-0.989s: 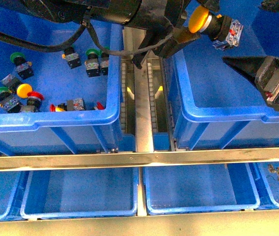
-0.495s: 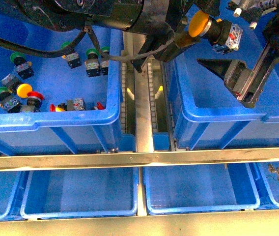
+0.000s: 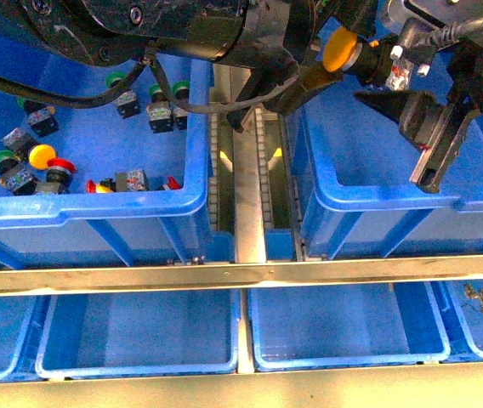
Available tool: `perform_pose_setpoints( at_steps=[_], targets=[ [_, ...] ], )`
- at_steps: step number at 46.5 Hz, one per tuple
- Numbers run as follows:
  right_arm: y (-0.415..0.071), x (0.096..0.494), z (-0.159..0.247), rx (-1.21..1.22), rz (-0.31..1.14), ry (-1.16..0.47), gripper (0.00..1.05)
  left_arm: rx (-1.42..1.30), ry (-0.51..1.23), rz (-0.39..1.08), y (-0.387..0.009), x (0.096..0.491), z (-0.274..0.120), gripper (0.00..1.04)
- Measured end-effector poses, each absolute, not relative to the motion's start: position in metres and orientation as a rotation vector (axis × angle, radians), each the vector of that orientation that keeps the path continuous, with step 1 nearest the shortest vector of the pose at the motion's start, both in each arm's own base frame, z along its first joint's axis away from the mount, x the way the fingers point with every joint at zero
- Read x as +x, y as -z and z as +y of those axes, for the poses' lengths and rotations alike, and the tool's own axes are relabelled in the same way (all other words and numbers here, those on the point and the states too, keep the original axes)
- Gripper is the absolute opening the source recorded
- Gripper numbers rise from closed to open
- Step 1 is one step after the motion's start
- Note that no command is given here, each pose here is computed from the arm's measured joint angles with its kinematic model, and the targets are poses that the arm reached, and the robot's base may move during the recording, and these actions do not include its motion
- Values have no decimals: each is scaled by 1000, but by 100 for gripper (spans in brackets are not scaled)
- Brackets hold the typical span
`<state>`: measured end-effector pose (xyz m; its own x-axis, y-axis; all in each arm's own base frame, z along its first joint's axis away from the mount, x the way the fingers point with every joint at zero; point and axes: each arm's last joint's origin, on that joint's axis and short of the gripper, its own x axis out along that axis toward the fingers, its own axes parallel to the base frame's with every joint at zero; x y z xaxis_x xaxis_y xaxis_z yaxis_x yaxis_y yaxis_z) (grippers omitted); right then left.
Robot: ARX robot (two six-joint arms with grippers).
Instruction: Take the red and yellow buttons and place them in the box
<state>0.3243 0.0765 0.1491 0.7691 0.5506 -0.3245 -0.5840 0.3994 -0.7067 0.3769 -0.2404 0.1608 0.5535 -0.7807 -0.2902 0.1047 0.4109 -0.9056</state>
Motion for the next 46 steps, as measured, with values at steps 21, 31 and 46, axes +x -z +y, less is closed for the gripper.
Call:
perform_pose_setpoints(
  at_steps=[21, 31, 46],
  targets=[
    [-151, 327, 75, -913, 37, -703, 32, -990, 637, 807, -159, 377, -239, 34],
    [-148, 327, 69, -917, 69, -671, 32, -943, 605, 774, -158, 372, -234, 56],
    [-139, 317, 38, -902, 166, -589, 31, -858, 544, 662, -174, 359, -191, 98]
  ],
)
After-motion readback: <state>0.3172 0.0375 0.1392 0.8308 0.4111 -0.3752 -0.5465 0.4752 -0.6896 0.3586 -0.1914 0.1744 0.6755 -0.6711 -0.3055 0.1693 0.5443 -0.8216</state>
